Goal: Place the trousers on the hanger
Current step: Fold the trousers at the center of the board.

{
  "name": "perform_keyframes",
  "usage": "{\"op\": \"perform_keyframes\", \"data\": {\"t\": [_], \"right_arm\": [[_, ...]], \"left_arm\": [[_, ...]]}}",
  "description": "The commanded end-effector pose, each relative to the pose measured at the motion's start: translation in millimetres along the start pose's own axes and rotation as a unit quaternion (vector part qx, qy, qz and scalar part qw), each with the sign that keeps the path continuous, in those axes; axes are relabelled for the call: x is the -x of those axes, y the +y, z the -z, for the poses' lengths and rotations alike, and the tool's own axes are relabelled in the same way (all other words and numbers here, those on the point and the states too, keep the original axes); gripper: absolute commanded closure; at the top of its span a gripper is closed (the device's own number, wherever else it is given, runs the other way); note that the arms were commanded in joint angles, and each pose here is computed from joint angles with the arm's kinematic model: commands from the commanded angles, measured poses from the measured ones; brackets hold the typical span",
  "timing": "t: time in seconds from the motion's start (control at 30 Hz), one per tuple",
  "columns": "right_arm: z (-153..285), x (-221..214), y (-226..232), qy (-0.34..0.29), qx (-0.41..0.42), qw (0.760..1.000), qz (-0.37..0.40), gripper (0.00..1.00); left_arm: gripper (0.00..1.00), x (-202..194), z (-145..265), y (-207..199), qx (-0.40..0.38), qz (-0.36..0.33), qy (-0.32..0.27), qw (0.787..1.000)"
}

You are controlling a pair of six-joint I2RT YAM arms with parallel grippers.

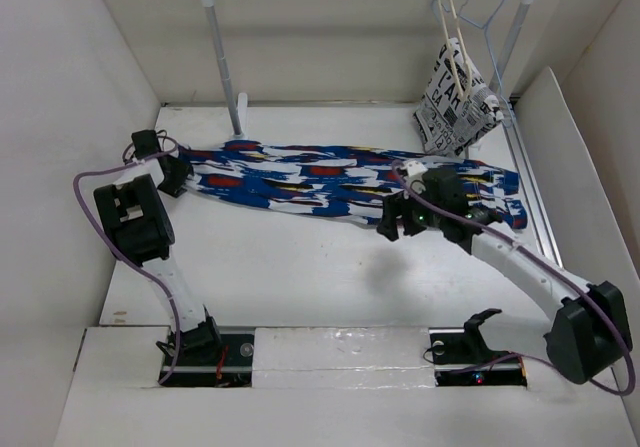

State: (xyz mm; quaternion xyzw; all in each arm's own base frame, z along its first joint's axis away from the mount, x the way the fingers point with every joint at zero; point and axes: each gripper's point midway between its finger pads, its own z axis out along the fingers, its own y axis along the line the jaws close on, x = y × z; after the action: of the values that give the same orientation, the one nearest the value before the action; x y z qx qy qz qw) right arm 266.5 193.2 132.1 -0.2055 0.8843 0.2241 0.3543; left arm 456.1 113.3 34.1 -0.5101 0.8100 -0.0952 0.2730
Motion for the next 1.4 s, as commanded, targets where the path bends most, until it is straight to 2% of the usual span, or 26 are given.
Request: {"op": "perform_keyframes", "data": {"t": [0.0,0.03,0.1,0.13,0.17,0.23,0.27,0.33,0.37,0.43,0.5,0.57,0.67,0.7,0.73,0.77,0.8,0.83,0.9,0.97,1.1,1.17,1.23,1.27,1.37], "right_arm": [[21.4,-5.9,-48.0,-0.013,-0.062,0.995,-0.081,0.13],[30.5,-19.6,-85.8,-0.018,-0.104,0.985,-0.138,0.09],[47.2,-22.4,-112.7,-0.057,-0.120,0.970,-0.206,0.05],[63.8,-28.9,-147.6,-0.085,-0.160,0.948,-0.260,0.03],[66.1,-45.8,-158.7,-0.089,-0.173,0.931,-0.308,0.03],[76.5,-54.8,-182.4,-0.118,-0.195,0.906,-0.356,0.02],[85.8,-70.5,-201.2,-0.128,-0.221,0.880,-0.400,0.02],[91.6,-77.4,-226.8,-0.159,-0.236,0.859,-0.427,0.02],[104.9,-86.3,-248.7,-0.183,-0.258,0.832,-0.456,0.02],[103.0,-102.4,-268.6,-0.179,-0.263,0.810,-0.493,0.02],[108.7,-93.3,-294.5,-0.208,-0.263,0.799,-0.500,0.02],[96.3,-100.4,-308.3,-0.199,-0.257,0.785,-0.527,0.01],[91.2,-89.2,-329.9,-0.234,-0.247,0.771,-0.539,0.04],[90.0,-90.7,-333.8,-0.235,-0.251,0.765,-0.544,0.08],[87.2,-87.5,-336.3,-0.233,-0.249,0.766,-0.545,0.16],[83.3,-92.2,-337.1,-0.224,-0.248,0.764,-0.552,0.29],[82.9,-94.2,-337.5,-0.220,-0.251,0.762,-0.554,0.59],[88.4,-98.2,-340.8,-0.223,-0.256,0.757,-0.558,0.75],[100.8,-106.8,-340.2,-0.219,-0.273,0.752,-0.558,0.98],[118.2,-121.0,-337.0,-0.205,-0.297,0.742,-0.565,1.00],[155.2,-106.0,-325.8,-0.220,-0.345,0.741,-0.532,1.00],[181.4,-92.2,-317.9,-0.227,-0.370,0.747,-0.503,1.00],[187.9,-86.9,-314.4,-0.230,-0.375,0.751,-0.493,1.00],[190.8,-91.0,-311.9,-0.222,-0.377,0.750,-0.495,1.00],[192.4,-100.6,-304.1,-0.216,-0.368,0.749,-0.507,1.00]], "left_arm": [[0.55,0.5,-10.6,10.4,0.028,-0.001,0.001,1.000],[0.56,-0.3,-12.8,13.8,0.037,-0.002,0.003,0.999],[0.58,2.4,-12.3,12.8,0.040,-0.010,0.003,0.999],[0.59,2.5,-13.5,13.6,0.042,-0.013,0.005,0.999],[0.63,3.7,-14.2,15.1,0.046,-0.018,0.002,0.999],[0.70,3.7,-15.5,16.3,0.052,-0.022,0.005,0.998],[0.76,4.0,-15.6,16.6,0.053,-0.024,0.006,0.998],[0.86,3.4,-17.1,19.3,0.058,-0.032,0.009,0.998],[0.93,2.4,-17.0,21.6,0.064,-0.034,0.012,0.997],[0.98,6.9,-16.0,21.1,0.068,-0.043,0.006,0.997],[1.00,13.2,-14.6,23.0,0.079,-0.048,-0.005,0.996],[1.00,15.7,-15.8,24.1,0.082,-0.058,-0.009,0.995],[1.00,20.7,-16.7,26.4,0.096,-0.067,-0.013,0.993],[1.00,22.5,-16.7,26.7,0.099,-0.069,-0.015,0.993],[1.00,25.4,-15.7,29.2,0.108,-0.071,-0.021,0.991],[1.00,25.7,-14.9,32.9,0.116,-0.077,-0.022,0.990],[1.00,27.2,-13.1,34.6,0.120,-0.080,-0.026,0.989],[1.00,32.6,-8.2,38.2,0.132,-0.083,-0.039,0.987],[1.00,32.0,-3.7,49.4,0.152,-0.088,-0.048,0.983],[1.00,38.1,6.3,59.4,0.176,-0.093,-0.069,0.978],[1.00,32.6,24.0,94.7,0.249,-0.109,-0.074,0.960],[1.00,27.6,47.8,114.0,0.276,-0.116,-0.088,0.950],[1.00,32.5,62.5,112.9,0.276,-0.116,-0.105,0.948],[1.00,25.4,61.8,120.6,0.284,-0.119,-0.095,0.947],[1.00,22.3,94.7,133.1,0.302,-0.121,-0.111,0.939]]}}
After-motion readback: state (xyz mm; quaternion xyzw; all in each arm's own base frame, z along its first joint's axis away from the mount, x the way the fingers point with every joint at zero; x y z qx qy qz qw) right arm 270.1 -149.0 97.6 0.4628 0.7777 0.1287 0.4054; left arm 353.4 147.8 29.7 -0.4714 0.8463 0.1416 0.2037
